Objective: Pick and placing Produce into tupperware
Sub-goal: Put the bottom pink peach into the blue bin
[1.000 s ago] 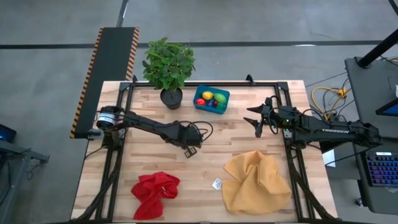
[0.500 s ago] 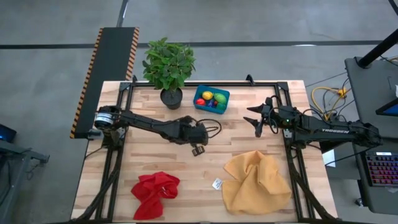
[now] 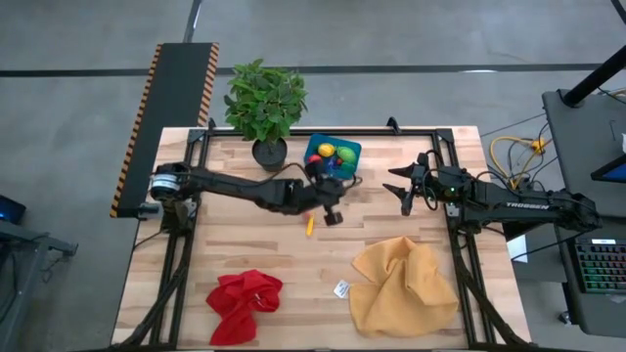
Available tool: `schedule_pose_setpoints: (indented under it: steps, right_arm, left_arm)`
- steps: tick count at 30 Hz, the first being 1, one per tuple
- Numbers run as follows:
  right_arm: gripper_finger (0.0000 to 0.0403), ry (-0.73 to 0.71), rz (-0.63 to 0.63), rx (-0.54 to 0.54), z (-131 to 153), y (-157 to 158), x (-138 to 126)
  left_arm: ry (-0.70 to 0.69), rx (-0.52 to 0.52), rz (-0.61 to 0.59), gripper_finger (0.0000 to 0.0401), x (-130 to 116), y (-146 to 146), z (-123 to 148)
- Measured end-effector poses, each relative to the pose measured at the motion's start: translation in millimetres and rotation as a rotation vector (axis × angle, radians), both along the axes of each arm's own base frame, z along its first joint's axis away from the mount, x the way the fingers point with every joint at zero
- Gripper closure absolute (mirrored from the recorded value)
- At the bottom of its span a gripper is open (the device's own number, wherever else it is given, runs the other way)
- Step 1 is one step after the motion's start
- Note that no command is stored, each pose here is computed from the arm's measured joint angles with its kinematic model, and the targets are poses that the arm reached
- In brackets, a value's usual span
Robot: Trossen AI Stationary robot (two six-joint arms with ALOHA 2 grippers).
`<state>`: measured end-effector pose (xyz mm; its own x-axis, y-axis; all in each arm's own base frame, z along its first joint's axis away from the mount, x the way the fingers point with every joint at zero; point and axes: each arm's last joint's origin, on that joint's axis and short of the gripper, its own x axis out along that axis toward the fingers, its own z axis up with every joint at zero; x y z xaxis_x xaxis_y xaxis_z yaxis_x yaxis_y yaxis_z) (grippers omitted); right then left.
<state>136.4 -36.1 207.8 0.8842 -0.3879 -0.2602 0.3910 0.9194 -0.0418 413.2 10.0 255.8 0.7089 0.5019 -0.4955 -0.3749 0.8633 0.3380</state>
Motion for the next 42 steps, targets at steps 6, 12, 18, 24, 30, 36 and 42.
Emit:
schedule_pose_setpoints:
  steps: [6, 12, 18, 24, 30, 36, 42]
  right_arm:
    - [0.0177, 0.0, 0.0, 0.0, 0.0, 0.0, 0.0]
    - [0.0177, 0.001, -0.001, -0.001, 0.0, 0.0, 0.0]
    - [0.0177, 0.001, 0.0, -0.001, -0.1, 0.0, 0.0]
    - [0.0177, 0.011, -0.002, -0.001, -0.8, -0.1, -0.5]
    - [0.0177, 0.019, -0.002, -0.003, -1.4, -0.3, -0.5]
    - [0.0177, 0.03, -0.024, -0.012, -4.0, -0.9, -1.2]
    - [0.0177, 0.039, -0.023, -0.02, -5.9, -0.8, -1.5]
  left_arm:
    - [-0.019, 0.019, 0.067, 0.0369, 1.0, 31.7, -0.1]
    - [-0.028, 0.071, 0.179, 0.0369, -2.4, 58.3, 1.2]
    - [-0.052, 0.127, 0.199, 0.0369, 4.1, 72.5, -5.0]
    - [-0.003, 0.185, 0.209, 0.0369, 21.3, 81.5, -22.0]
    - [0.034, 0.163, 0.195, 0.0369, 32.1, 95.2, -39.5]
    - [0.072, 0.166, 0.195, 0.0369, 39.5, 105.1, -55.1]
    - [0.077, 0.17, 0.187, 0.0362, 39.3, 105.4, -54.8]
